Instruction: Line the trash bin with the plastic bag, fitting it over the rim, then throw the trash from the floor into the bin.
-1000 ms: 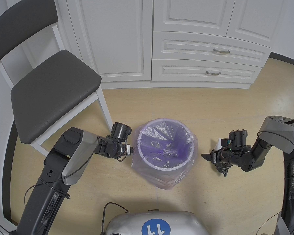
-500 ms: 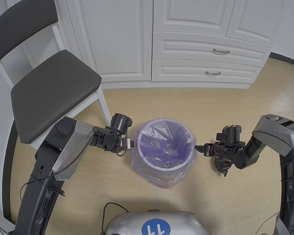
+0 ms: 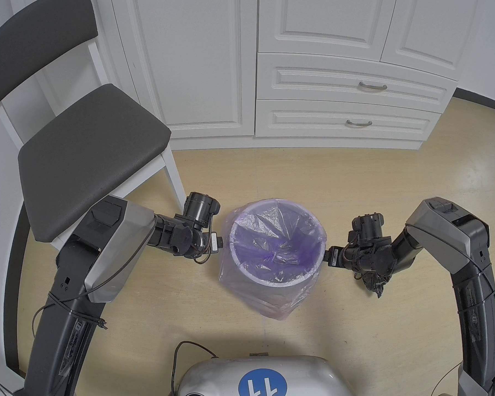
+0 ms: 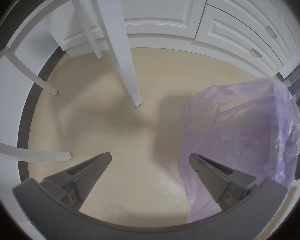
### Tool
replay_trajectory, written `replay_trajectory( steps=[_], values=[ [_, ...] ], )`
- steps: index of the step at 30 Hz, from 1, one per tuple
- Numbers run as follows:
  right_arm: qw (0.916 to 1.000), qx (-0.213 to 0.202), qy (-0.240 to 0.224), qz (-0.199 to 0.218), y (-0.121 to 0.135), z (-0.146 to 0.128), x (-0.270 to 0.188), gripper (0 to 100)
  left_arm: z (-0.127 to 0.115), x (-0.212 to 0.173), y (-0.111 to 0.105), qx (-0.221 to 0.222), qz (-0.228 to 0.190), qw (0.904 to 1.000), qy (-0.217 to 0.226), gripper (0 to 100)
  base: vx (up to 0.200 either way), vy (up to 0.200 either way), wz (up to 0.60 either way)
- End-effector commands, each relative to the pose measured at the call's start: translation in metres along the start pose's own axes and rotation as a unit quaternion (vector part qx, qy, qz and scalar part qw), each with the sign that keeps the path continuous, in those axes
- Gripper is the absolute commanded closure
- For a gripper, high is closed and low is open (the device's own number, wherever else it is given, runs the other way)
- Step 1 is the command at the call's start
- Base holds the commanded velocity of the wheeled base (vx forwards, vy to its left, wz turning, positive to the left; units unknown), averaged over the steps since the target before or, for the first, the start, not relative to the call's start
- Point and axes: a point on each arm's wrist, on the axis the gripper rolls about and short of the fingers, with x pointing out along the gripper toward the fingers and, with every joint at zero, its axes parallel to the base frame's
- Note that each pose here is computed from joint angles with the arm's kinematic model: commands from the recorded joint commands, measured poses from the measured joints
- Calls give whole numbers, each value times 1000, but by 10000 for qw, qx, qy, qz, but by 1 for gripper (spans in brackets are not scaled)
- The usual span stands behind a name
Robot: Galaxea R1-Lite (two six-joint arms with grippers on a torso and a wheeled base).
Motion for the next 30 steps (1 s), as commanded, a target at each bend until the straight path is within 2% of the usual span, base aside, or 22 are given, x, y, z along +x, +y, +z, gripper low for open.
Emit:
replay_trajectory(
  steps=[1,8,11,30],
  values=[
    [9998,168,116,-78,0,1,22,0,-5,4,7,-65,33,10000,-5,0,0,0,0],
    [9994,78,91,-310,-3,1,47,0,-4,3,7,-83,11,9999,-59,0,0,0,0],
    [9989,89,257,-390,-5,1,52,0,-4,4,6,-96,-5,9999,-100,0,0,0,0],
    [9974,-164,479,-521,-7,0,75,0,-4,3,2,-89,-72,9997,-202,0,0,0,0]
  ],
)
